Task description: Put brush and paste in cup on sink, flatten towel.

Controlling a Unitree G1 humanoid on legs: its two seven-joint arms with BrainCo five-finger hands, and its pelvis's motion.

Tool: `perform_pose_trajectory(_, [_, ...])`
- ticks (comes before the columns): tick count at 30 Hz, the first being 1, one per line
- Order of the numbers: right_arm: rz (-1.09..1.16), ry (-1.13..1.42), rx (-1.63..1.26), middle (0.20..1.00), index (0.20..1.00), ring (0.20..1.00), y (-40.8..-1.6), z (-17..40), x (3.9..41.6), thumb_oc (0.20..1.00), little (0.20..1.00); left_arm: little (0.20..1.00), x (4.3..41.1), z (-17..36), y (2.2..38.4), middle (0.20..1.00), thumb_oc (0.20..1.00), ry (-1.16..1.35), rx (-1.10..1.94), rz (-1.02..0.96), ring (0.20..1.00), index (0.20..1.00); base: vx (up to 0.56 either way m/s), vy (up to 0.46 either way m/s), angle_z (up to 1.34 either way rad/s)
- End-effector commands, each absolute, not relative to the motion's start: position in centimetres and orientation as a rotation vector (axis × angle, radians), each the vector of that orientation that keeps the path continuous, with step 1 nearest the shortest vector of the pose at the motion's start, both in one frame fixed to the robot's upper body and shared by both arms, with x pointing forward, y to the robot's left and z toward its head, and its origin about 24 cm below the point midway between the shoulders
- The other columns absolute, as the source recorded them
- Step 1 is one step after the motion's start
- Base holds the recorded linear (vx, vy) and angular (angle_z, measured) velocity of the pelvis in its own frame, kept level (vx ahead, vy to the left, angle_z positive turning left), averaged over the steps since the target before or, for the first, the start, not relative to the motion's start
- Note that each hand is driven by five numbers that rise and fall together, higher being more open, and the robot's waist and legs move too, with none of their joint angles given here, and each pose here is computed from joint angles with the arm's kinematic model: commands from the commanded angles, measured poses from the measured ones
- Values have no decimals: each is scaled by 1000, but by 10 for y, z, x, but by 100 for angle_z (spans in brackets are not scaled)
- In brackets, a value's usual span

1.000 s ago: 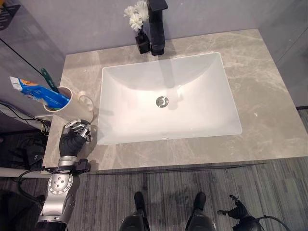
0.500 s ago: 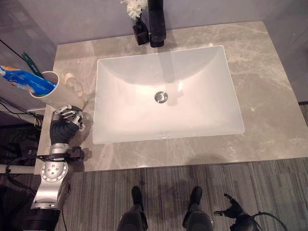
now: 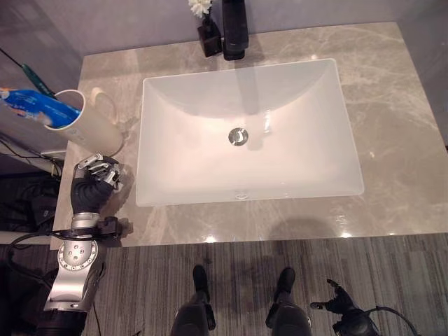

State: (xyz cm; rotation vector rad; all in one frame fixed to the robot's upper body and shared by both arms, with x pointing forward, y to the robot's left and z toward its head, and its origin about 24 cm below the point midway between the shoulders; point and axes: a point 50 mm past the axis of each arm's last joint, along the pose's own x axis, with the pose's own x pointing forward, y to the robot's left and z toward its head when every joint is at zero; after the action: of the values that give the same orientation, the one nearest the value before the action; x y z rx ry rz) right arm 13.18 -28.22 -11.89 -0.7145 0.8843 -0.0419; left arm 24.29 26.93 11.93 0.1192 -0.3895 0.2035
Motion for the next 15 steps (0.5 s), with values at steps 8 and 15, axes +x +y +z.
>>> perform_pose_trajectory(8, [-157,825,-679,1000,1000,1000,-292,-108,150,1000,1000,200,240,135,282,200,200,-479,108,253,200,200,19,20,14])
perform_pose_trajectory(15, [-178,813,-648,1000,1000,1000,-293,-105,160,1000,1000,200,262,157,280,200,200,-544,154,250,200,200,11,56,10])
